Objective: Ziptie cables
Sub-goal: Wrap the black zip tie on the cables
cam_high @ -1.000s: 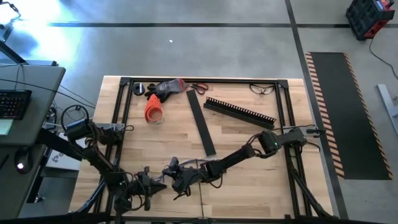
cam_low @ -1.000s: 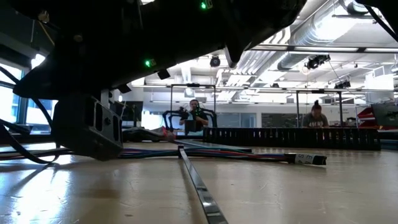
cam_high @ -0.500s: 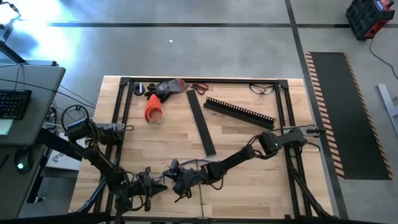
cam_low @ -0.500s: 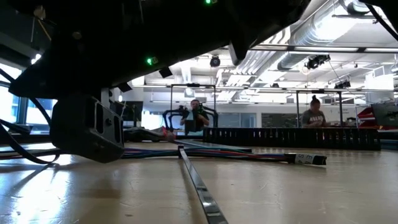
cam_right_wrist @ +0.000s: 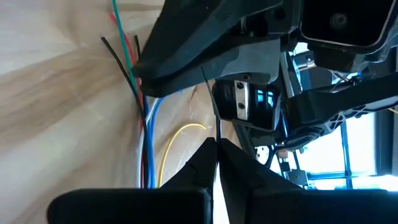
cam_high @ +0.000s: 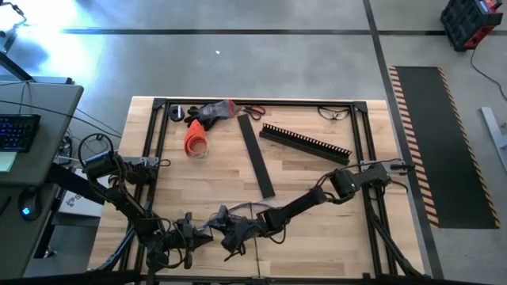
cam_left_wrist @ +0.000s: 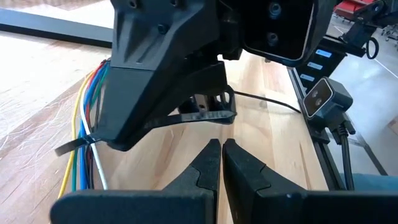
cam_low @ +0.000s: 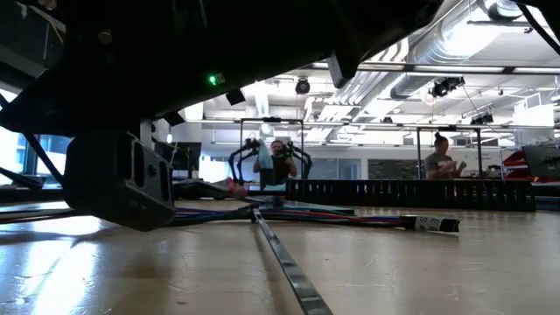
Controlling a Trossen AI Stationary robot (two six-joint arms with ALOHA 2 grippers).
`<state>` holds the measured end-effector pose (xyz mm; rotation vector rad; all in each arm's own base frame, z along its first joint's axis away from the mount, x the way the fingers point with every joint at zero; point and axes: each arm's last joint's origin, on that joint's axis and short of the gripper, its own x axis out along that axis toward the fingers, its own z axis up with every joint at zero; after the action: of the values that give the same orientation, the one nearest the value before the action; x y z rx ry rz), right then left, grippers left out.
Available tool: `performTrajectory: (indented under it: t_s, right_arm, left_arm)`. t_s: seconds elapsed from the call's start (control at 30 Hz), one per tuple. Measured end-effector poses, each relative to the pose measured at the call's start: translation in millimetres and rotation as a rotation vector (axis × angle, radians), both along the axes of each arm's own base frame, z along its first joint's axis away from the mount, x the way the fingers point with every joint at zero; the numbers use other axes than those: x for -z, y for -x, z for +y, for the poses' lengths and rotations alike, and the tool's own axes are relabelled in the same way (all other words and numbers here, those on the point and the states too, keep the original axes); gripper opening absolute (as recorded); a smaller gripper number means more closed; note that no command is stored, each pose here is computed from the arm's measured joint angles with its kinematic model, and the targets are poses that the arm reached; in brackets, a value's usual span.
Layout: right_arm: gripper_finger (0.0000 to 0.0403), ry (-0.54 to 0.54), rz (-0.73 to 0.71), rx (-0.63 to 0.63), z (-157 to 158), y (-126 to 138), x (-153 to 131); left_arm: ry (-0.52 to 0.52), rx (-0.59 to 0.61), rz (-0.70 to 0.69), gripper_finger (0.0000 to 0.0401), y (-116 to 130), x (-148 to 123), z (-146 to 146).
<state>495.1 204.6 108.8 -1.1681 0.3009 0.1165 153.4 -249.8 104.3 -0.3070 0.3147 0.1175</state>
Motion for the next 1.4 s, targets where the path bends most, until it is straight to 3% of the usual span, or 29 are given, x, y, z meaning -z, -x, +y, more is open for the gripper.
performTrajectory:
  t_s: [0.2, 0.47, 0.7, 0.87, 1.13, 1.4]
  right_arm:
    - [0.0000, -0.085, -0.033, 0.036, -2.7, -1.9, -2.6]
    - [0.0000, -0.256, -0.080, 0.186, -20.7, -7.4, -12.5]
    - [0.0000, -0.503, -0.070, 0.363, -66.5, -15.6, -36.3]
    - [0.0000, -0.610, -0.006, 0.390, -83.3, -17.2, -34.4]
    - [0.0000, -0.644, 0.028, 0.353, -79.2, -16.2, -33.0]
    - [0.0000, -0.652, 0.021, 0.352, -79.5, -16.6, -33.6]
  left_arm:
    - [-0.025, -0.007, -0.012, 0.0000, 0.7, -0.4, 0.0]
    - [-0.244, -0.111, -0.097, 0.0015, 14.7, 2.2, 4.4]
    - [-0.320, -0.288, -0.082, 0.0061, 13.6, 16.3, 41.9]
    - [-0.370, -0.397, -0.046, 0.0099, 5.9, 18.6, 68.5]
    - [-0.374, -0.465, -0.043, 0.0140, -0.1, 24.4, 86.0]
    - [-0.370, -0.466, -0.087, 0.0119, 1.9, 30.0, 89.8]
